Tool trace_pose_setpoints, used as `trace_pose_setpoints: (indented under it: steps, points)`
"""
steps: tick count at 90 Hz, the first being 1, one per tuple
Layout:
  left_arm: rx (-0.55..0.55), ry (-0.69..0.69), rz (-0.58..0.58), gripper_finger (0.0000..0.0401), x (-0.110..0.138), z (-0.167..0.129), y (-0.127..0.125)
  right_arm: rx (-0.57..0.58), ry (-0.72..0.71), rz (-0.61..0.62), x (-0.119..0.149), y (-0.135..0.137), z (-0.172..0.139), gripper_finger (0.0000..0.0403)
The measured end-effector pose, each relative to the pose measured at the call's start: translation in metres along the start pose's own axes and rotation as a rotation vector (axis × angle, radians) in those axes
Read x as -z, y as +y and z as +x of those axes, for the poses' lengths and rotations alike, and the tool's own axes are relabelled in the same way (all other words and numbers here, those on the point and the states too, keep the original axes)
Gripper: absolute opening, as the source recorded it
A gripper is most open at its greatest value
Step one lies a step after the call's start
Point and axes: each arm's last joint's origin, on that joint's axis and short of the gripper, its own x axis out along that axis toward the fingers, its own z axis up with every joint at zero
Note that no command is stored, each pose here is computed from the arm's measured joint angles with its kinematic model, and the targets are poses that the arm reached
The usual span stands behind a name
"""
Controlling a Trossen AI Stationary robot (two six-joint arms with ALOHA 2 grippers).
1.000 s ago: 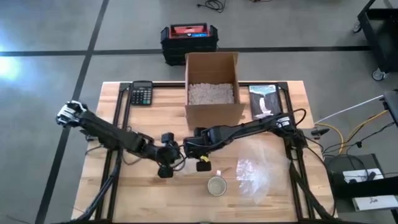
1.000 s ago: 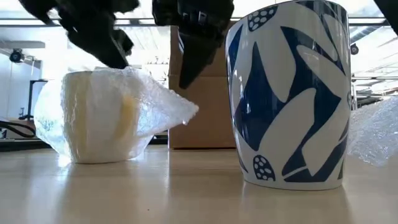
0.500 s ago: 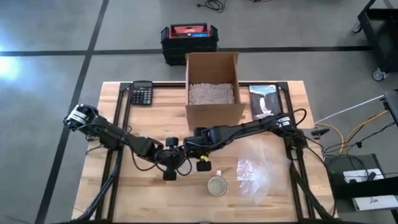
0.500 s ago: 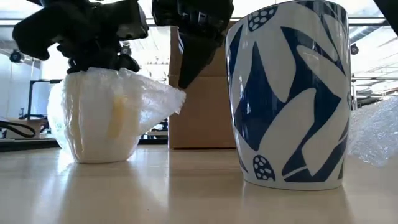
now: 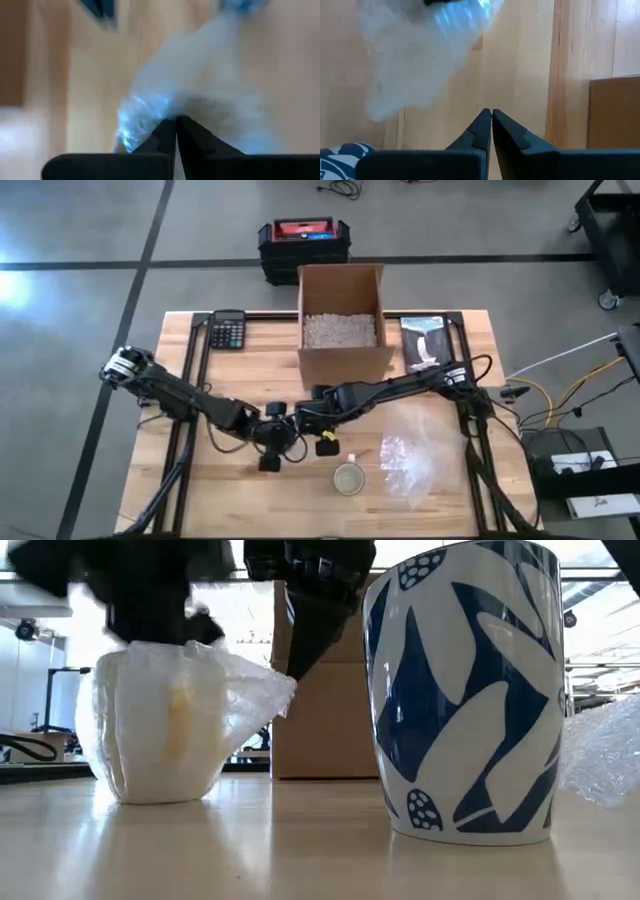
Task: Wrap mug
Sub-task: Wrap the yellow mug in bubble wrap, then put the yellow wrapped mug into the brown cardboard box
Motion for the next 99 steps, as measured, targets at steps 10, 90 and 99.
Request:
trace_pose_setpoints:
  steps: [10, 90, 99]
  points:
    - [0.003, -0.017, -0.013, 0.0000, 0.004, -0.029, 0.006, -0.002, -0.025, -0.001, -0.005, 0.001, -0.007, 0.0002]
    - [0.127, -0.076, -0.256, 0.0000, 0.092, -0.058, 0.013, -0.154, -0.546, -0.188, -0.057, 0.068, -0.027, 0.0179]
    - [0.127, -0.082, -0.256, 0.0000, 0.092, -0.059, 0.013, -0.126, -0.570, -0.187, -0.060, 0.068, -0.031, 0.0225]
